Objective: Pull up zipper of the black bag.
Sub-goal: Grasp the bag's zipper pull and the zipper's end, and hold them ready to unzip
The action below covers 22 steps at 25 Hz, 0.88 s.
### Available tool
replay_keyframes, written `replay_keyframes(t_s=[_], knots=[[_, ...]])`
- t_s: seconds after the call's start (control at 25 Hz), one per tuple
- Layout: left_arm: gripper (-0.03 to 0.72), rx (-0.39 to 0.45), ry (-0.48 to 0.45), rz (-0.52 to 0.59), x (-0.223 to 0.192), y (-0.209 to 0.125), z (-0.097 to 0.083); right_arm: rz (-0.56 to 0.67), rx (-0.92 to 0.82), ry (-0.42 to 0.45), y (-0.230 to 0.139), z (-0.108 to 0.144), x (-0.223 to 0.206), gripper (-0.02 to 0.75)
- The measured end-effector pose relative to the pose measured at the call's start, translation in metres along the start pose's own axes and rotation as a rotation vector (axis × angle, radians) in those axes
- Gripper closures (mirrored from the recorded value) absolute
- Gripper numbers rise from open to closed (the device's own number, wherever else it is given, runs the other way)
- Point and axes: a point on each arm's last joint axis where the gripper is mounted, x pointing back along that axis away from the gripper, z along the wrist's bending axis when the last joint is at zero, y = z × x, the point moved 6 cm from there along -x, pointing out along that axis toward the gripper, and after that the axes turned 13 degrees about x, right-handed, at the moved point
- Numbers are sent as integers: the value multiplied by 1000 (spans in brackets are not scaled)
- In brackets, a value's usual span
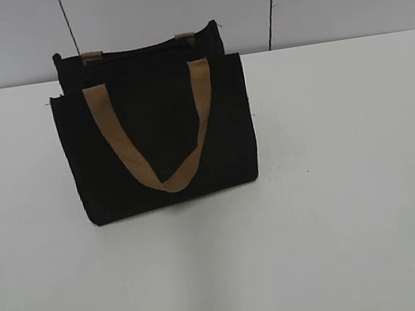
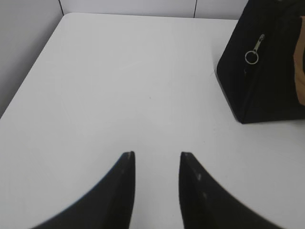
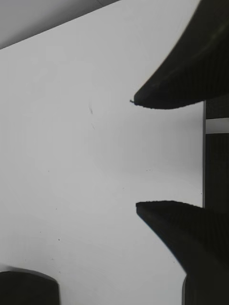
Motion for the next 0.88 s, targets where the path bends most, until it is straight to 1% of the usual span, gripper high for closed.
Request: replay_keyframes(t_s=[0.08,0.16,0.2,0.28,0.32,0.36,0.4,0.48,0.52,0.56,0.64,0.72,0.8,0.88], knots=[[447,0,0,0,0,0,0,0,0,0,0,0,0,272],[413,-3,5,-1,0,0,1,0,0,1,0,0,0,272],[364,-5,9,-2,0,0,1,0,0,1,0,0,0,272],[213,-15,27,-5,0,1,4,0,0,1,0,0,0,272],[153,-18,32,-6,0,1,5,0,0,1,0,0,0,272],[98,-24,42,-8,0,1,6,0,0,1,0,0,0,272],[67,-23,42,-8,0,1,6,0,0,1,0,0,0,272],[56,-25,43,-15,1,3,6,0,0,1,0,0,0,272],[60,-26,39,-37,2,7,5,0,0,1,0,0,0,272],[65,-26,31,-73,5,13,4,0,0,1,0,0,0,272],[71,-32,11,-186,9,31,0,0,0,1,0,0,0,272],[80,-51,20,-257,10,46,0,0,0,1,0,0,0,272],[95,-81,38,-301,4,60,1,0,0,1,0,0,0,272],[109,-114,32,-318,-13,73,-2,0,0,1,0,0,0,272]])
